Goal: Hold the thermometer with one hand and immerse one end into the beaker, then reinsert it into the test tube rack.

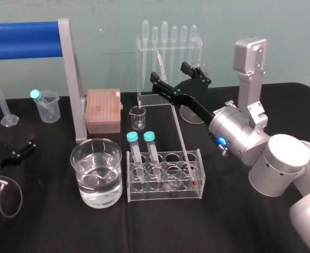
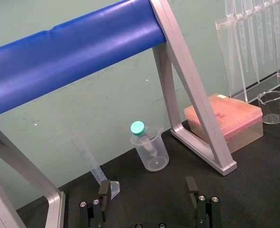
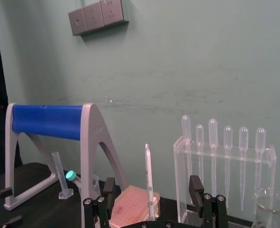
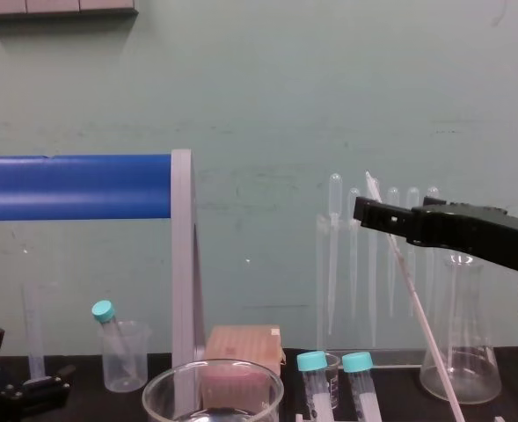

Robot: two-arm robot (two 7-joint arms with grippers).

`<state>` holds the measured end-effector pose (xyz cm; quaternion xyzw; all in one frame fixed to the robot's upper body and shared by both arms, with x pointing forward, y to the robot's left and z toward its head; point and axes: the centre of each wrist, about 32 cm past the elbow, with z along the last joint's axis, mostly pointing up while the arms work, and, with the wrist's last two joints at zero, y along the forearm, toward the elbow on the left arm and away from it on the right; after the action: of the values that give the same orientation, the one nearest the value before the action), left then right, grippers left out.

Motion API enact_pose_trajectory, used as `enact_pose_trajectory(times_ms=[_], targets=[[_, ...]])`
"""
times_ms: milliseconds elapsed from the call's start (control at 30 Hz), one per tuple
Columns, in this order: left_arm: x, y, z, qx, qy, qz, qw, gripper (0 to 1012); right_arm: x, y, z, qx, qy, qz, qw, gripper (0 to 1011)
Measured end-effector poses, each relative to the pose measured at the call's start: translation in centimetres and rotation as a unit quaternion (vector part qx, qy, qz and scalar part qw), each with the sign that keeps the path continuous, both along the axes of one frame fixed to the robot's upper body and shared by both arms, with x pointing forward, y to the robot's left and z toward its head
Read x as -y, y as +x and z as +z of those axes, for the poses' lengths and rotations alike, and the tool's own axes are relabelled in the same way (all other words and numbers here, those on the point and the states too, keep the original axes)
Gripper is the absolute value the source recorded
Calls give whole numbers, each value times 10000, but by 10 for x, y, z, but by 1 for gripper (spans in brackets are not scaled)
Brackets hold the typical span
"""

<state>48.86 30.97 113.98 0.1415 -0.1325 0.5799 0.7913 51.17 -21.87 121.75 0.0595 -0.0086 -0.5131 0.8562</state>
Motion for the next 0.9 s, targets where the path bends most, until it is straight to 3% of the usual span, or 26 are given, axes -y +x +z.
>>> enact_pose_trajectory(times_ms=[367,900], targets=[[0,0,0,0,0,0,10000,1008,-2,5,2,-353,-80,-60,9993,1004],[0,0,0,0,0,0,10000,1008,1,5,1,-571,-182,28,9982,1004]])
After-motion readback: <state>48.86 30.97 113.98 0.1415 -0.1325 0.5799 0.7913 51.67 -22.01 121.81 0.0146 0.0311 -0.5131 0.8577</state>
